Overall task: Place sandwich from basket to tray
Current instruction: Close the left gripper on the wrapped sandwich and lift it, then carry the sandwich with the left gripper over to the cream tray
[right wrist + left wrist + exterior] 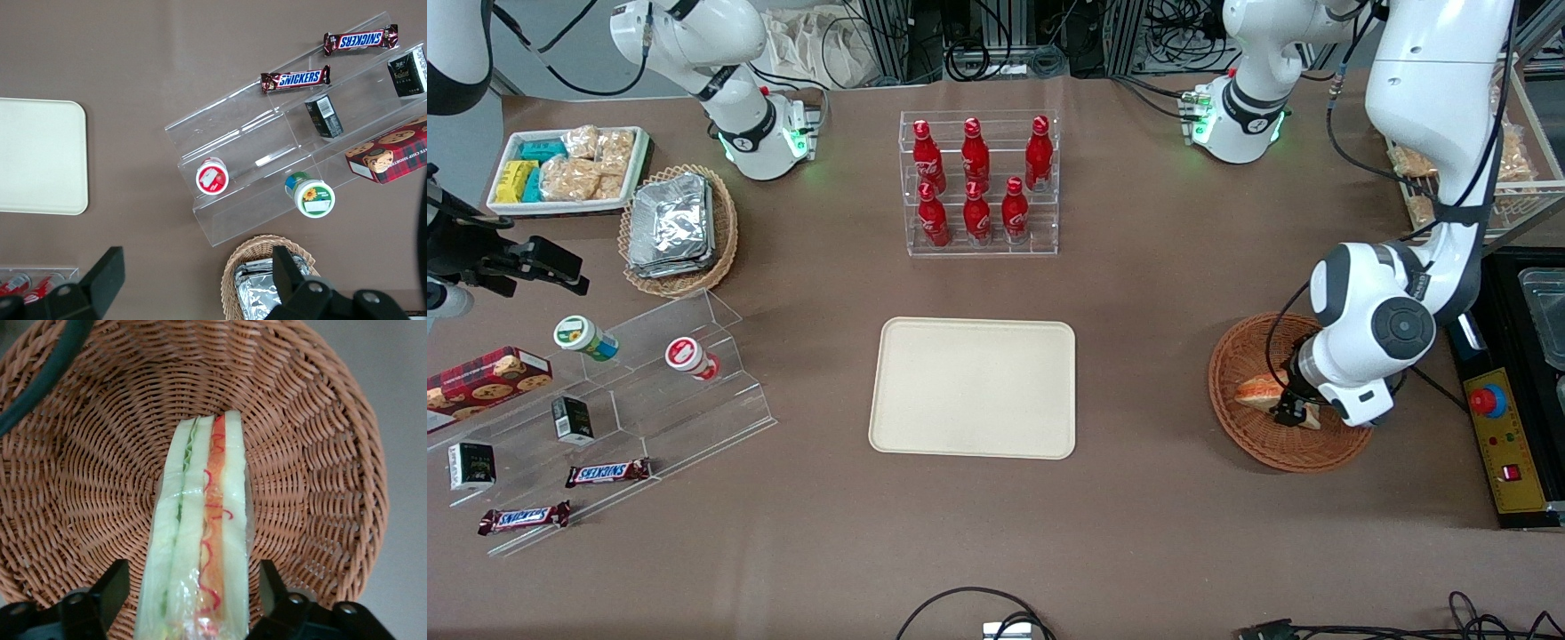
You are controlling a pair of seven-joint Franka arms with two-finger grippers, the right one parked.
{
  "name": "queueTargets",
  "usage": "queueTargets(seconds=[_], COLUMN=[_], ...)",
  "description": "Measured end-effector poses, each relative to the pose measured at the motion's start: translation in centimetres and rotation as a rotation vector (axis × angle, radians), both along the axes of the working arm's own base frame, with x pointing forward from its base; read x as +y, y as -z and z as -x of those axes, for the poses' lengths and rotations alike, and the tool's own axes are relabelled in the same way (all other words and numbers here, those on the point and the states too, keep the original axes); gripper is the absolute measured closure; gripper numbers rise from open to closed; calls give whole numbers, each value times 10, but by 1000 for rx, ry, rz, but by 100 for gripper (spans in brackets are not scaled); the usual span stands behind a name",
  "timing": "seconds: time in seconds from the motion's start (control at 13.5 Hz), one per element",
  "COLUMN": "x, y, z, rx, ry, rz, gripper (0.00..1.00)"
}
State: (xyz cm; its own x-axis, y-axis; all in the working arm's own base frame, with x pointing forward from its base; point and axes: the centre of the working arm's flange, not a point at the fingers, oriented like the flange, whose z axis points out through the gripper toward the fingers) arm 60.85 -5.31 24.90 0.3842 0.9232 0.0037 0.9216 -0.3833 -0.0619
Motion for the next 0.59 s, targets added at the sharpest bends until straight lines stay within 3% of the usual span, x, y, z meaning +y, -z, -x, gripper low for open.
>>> queueTargets(seconds=[0.22,0.3,0.59], x=[6,12,18], y=[-1,-2,-33], z=[-1,-1,-9], rx=[13,26,66], ry=[125,164,415], rz=[3,2,20], gripper=[54,61,68])
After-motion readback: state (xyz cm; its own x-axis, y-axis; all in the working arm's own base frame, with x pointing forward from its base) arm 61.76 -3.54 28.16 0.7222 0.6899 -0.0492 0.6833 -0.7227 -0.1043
